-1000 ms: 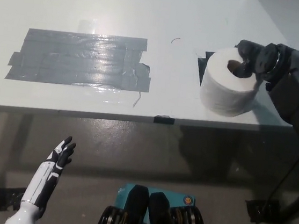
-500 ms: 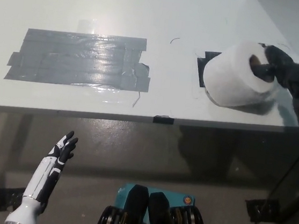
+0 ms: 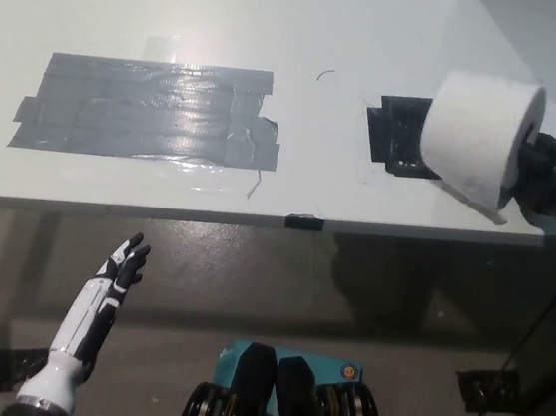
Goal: A toilet paper roll is kept on the black spot on the desk infront of the robot and the robot inserts its right thumb into the hole in the centre to grab the roll. Then it passes the roll to a person.
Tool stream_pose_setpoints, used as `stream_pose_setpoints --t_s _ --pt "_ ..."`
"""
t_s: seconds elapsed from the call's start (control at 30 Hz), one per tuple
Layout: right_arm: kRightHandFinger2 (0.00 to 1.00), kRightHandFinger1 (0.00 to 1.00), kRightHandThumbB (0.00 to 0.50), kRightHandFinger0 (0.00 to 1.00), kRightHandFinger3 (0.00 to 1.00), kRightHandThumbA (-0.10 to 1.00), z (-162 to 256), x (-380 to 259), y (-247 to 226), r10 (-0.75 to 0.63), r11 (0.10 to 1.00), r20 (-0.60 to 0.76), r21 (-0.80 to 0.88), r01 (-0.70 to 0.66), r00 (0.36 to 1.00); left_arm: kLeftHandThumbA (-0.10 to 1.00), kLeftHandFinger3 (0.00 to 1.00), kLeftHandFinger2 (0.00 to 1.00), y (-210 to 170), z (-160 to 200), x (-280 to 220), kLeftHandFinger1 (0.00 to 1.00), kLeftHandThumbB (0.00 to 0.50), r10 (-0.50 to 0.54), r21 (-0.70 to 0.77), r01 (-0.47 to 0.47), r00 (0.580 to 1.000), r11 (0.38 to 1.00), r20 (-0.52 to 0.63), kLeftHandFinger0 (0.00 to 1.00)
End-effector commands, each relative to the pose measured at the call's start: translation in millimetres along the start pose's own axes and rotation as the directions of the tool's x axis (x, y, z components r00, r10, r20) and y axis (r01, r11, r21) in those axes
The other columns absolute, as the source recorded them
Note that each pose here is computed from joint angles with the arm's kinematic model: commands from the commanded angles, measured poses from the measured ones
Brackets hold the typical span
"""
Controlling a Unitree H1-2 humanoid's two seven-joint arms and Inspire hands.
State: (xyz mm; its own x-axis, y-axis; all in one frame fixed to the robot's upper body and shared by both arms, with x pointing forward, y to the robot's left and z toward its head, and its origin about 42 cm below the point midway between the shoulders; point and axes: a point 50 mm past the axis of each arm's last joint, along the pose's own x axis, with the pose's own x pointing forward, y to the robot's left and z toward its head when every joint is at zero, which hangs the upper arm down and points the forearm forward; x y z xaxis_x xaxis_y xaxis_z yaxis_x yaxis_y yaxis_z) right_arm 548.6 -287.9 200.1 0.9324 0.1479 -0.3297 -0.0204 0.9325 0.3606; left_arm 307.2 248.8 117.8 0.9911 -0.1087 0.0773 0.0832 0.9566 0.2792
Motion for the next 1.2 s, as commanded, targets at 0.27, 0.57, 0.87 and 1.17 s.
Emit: stream_pose_setpoints --t_s 0.27,0.57,0.87,1.17 --pt "0.66 0.16 0.102 0.00 1.00 -0.10 74 -11 54 0.234 0.846 0.277 0.414 -0.335 0.932 1.00 1.00 1.00 1 42 50 1.00 0.301 -0.008 0.025 0.005 0.990 1.000 0.141 1.00" --pt "0.80 0.29 0.124 0.00 1.00 -0.10 128 -34 98 0.304 0.826 0.435 0.323 -0.462 0.848 1.00 1.00 1.00 1 53 67 1.00 0.270 -0.018 0.021 0.015 0.984 1.000 0.179 1.00" --pt "0.77 0.24 0.172 0.00 0.64 -0.10 150 -46 125 0.344 0.830 0.458 0.261 -0.493 0.820 0.98 1.00 1.00 -2 57 69 1.00 0.267 -0.022 0.015 0.020 0.982 1.000 0.189 1.00" --pt "0.72 0.25 0.135 0.00 0.84 -0.10 155 -46 139 0.351 0.831 0.423 0.271 -0.486 0.836 0.97 1.00 1.00 -3 56 69 1.00 0.286 -0.032 -0.005 0.034 0.982 0.999 0.185 1.00"
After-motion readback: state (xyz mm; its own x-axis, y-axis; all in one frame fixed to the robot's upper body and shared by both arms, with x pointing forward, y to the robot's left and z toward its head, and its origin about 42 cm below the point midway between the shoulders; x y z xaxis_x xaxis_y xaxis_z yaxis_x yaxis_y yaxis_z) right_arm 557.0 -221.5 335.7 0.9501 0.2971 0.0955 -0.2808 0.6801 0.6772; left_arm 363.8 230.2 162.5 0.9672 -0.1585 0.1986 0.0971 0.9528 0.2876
